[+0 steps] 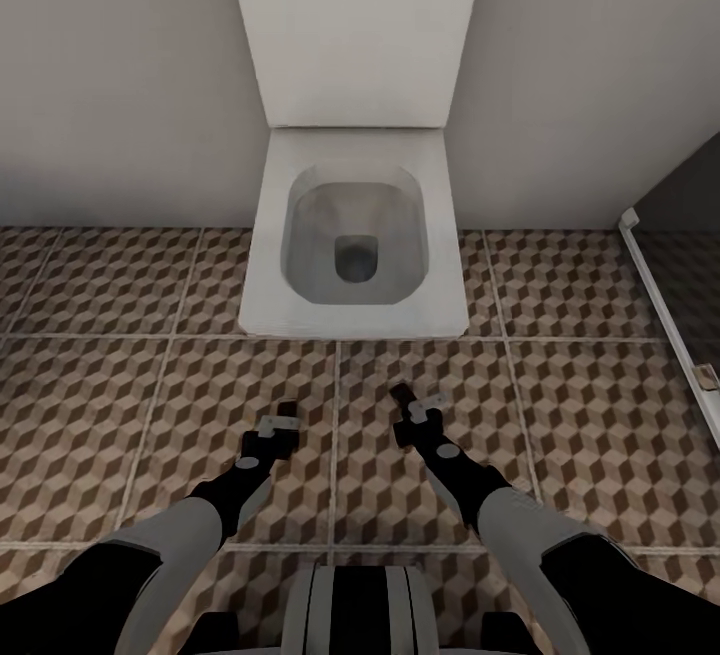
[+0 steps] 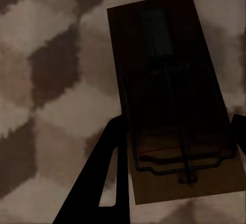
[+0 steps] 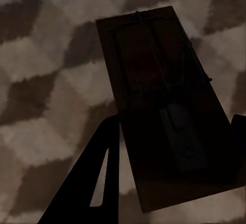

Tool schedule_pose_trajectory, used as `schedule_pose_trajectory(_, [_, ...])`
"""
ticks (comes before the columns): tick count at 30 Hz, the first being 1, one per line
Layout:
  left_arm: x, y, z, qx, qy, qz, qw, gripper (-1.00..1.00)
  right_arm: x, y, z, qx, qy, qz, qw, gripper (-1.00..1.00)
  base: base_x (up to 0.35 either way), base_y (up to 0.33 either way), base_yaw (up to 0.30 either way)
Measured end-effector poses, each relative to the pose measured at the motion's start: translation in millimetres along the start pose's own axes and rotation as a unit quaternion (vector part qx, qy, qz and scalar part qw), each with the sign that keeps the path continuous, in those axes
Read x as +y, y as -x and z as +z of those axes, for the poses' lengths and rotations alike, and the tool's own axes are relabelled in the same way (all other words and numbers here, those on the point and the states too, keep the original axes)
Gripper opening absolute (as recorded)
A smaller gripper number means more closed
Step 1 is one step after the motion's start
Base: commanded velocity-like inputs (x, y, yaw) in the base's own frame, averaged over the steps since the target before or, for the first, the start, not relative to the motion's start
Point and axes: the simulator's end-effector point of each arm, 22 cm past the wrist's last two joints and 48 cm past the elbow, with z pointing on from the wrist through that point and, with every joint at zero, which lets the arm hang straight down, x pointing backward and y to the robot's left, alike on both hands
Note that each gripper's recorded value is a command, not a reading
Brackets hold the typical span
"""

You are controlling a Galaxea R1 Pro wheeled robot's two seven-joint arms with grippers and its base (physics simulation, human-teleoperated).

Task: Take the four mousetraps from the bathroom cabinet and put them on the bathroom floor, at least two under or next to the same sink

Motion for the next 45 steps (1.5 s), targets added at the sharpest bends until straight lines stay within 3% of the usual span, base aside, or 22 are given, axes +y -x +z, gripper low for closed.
schedule_pose_trajectory(21, [-0.9,0.0,0.0,0.0,-0.001,0.0,1.0,-1.0,0.2,-0.1,0.1,0.0,0.0,0.0,1.0,-1.0,0.056,0.0,0.0])
schedule_pose_trajectory(22, [-1.2,0.1,0.0,0.0,-0.001,0.0,1.0,-1.0,0.1,-0.2,0.1,0.0,0.0,0.0,1.0,1.0,0.0,0.0,0.0])
schedule_pose_trajectory(45, [-5.3,-7.8,-1.7,0.004,-0.004,-0.001,1.0,-1.0,0.2,-0.2,0.1,0.0,0.0,0.001,1.0,1.0,0.0,0.0,0.0])
